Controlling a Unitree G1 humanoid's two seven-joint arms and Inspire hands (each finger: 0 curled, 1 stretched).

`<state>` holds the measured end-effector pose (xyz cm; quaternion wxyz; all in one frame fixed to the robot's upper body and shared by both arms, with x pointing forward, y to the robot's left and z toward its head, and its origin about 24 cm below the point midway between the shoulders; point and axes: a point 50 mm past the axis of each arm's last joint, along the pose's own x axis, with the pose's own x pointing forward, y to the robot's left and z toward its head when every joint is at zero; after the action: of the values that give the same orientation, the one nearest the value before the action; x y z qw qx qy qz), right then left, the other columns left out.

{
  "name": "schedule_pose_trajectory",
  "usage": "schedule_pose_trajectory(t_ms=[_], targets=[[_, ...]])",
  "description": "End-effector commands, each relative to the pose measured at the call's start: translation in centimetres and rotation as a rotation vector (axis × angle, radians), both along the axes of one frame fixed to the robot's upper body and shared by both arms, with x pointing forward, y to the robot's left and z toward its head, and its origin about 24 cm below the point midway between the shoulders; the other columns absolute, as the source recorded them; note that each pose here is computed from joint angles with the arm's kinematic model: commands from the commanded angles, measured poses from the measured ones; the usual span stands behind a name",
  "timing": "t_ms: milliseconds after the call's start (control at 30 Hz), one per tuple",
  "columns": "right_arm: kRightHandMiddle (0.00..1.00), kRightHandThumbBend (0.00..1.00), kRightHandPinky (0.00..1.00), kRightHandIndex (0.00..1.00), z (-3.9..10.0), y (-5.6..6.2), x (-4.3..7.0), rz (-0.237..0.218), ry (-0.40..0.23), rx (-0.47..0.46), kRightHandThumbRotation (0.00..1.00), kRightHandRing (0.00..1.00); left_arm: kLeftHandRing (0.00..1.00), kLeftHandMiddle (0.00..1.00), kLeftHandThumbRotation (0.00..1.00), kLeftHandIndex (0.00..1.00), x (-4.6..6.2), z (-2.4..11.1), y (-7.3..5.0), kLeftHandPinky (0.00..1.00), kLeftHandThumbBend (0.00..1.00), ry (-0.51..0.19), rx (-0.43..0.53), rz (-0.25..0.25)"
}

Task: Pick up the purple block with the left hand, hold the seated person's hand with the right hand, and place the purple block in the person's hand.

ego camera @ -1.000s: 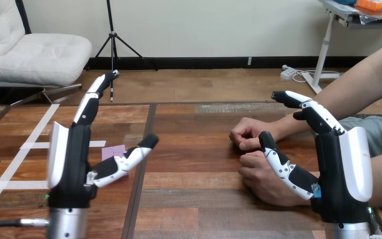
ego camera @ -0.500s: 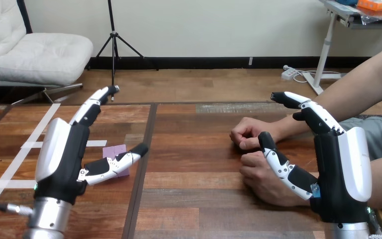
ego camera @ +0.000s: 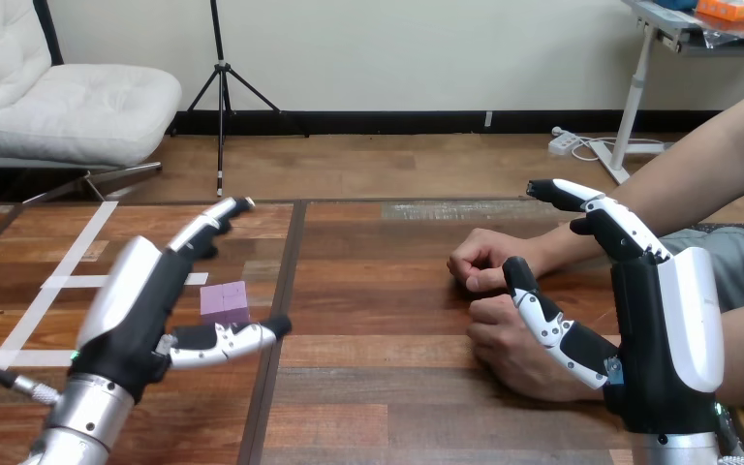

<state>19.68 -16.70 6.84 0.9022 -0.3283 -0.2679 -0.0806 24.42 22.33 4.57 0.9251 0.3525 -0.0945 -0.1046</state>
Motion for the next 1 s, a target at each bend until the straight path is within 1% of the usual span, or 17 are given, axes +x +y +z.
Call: schedule_pose_trajectory(t_ms=[0, 167, 367, 967], targets=[[0.75, 0.39, 0.67, 0.73, 0.9, 0.1, 0.9, 0.001, -0.052, 0.016, 0.23, 0.75, 0.89, 0.91, 0.23, 0.89, 1.9, 2.3, -0.6, 0.82, 0.80, -0.049, 0.037, -0.070], [0.75, 0.38, 0.67, 0.73, 0.9, 0.1, 0.9, 0.001, -0.050, 0.012, 0.23, 0.75, 0.88, 0.91, 0.24, 0.89, 2.4, 2.3, -0.5, 0.81, 0.81, -0.014, 0.067, -0.082], [0.75, 0.38, 0.67, 0.73, 0.9, 0.1, 0.9, -0.001, -0.052, 0.007, 0.23, 0.75, 0.88, 0.91, 0.24, 0.89, 2.9, 2.2, -0.4, 0.80, 0.82, 0.012, 0.090, -0.085], [0.76, 0.39, 0.67, 0.73, 0.9, 0.1, 0.9, -0.005, -0.049, 0.000, 0.23, 0.75, 0.88, 0.91, 0.26, 0.89, 4.0, 1.9, -0.3, 0.80, 0.82, 0.020, 0.143, -0.078]])
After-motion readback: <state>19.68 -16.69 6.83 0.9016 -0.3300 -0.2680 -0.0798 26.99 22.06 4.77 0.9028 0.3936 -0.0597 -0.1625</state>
